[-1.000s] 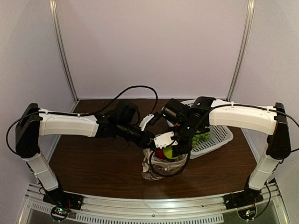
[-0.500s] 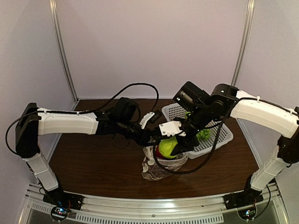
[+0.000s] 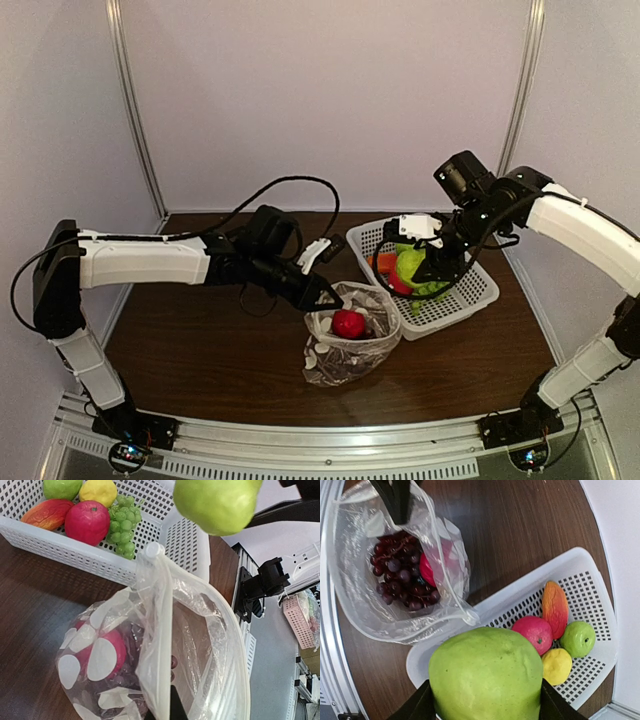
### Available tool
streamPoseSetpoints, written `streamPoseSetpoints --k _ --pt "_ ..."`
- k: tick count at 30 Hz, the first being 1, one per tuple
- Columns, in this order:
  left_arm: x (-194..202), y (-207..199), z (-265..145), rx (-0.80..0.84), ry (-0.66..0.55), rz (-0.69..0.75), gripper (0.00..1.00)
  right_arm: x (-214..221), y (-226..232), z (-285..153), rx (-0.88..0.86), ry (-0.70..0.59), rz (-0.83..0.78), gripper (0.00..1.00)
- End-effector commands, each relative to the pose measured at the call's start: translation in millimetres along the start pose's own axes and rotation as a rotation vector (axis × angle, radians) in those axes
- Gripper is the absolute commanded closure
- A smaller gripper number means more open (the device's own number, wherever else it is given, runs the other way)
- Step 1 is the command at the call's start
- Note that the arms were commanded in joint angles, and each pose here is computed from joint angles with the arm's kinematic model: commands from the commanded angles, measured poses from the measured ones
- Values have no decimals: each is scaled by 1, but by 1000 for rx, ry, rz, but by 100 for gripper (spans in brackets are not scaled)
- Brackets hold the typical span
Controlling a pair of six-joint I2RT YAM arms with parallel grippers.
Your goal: Open the zip-top bag and remove the fake food
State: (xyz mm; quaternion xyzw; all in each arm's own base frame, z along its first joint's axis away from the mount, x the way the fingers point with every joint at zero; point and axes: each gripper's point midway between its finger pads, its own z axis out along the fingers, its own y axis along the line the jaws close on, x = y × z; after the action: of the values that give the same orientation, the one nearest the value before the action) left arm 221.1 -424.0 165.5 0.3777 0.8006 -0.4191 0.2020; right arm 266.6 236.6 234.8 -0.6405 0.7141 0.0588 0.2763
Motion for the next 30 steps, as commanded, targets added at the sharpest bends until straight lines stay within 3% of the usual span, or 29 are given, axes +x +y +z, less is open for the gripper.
streamPoseSetpoints --k 1,12,24,30 --pt "-23 -6 -11 -11 -55 46 100 37 -17 23 68 143 1 51" --pt "-22 -4 -9 -14 -39 39 100 79 -16 85 27 303 7 49" --pt "-21 -3 -6 -14 -28 36 100 81 -8 122 -80 238 61 46" --pt "-20 -2 -3 -9 -23 34 100 86 -6 137 -100 250 71 37"
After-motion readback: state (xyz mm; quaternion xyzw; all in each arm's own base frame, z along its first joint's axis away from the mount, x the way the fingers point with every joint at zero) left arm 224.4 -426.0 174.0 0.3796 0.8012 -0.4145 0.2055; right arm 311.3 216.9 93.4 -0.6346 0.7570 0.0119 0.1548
